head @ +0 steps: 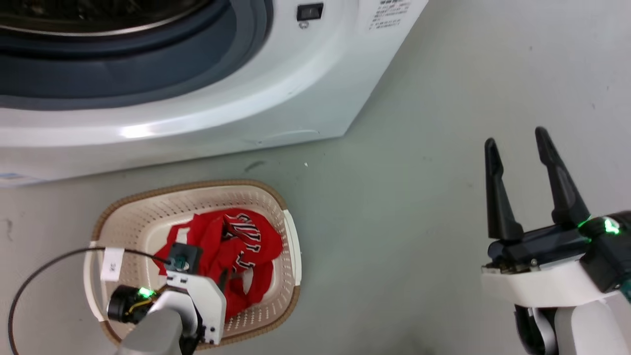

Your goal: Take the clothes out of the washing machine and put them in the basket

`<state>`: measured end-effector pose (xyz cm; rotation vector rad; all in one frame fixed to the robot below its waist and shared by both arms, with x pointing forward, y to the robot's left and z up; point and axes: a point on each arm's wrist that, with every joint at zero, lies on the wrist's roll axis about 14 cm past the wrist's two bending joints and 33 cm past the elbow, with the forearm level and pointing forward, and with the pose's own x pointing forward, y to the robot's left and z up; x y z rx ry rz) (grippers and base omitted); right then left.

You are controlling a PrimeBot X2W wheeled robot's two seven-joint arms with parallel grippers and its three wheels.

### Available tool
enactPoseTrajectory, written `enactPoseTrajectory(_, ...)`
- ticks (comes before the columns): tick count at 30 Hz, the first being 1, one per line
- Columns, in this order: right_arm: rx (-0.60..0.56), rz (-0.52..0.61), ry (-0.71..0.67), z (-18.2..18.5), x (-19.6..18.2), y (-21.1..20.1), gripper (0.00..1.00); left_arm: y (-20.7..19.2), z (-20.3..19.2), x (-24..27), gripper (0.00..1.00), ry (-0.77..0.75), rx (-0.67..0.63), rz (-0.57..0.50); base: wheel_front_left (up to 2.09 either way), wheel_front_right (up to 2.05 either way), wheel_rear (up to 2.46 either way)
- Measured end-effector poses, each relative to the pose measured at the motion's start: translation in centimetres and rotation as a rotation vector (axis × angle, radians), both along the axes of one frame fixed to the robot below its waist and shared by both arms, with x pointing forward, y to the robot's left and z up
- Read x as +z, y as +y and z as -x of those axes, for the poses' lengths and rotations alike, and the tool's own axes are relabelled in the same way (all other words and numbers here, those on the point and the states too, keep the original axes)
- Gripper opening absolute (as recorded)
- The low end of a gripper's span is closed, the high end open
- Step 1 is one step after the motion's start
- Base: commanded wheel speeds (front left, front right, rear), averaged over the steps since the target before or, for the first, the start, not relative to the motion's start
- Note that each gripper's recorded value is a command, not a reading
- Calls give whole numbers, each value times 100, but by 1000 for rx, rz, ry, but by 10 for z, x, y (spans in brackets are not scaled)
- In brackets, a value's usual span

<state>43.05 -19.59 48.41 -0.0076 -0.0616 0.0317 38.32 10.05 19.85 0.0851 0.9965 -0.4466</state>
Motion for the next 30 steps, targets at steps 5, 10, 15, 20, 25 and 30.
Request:
enactPoseTrajectory(5, 20, -3, -37, 15, 18, 9, 100, 5, 4, 28, 100, -69, 74, 30, 0, 0, 0)
enactPoseTrajectory(10, 27, -3, -63, 31, 31, 12, 100, 5, -10, 65, 100, -191, 136, 69, 0, 0, 0)
enactPoseTrajectory(15, 39, -10, -74, 45, 37, 17, 100, 15, -26, 111, 100, -364, 214, 102, 0, 0, 0)
enactPoseTrajectory(20, 56, -13, -98, 56, 46, 23, 100, 29, -36, 162, 100, -545, 306, 140, 0, 0, 0)
enactPoseTrajectory(25, 63, -17, -117, 66, 53, 25, 100, 44, -30, 202, 100, -686, 375, 162, 0, 0, 0)
enactPoseTrajectory(30, 74, -20, -132, 75, 58, 29, 100, 52, -19, 234, 100, -798, 414, 175, 0, 0, 0)
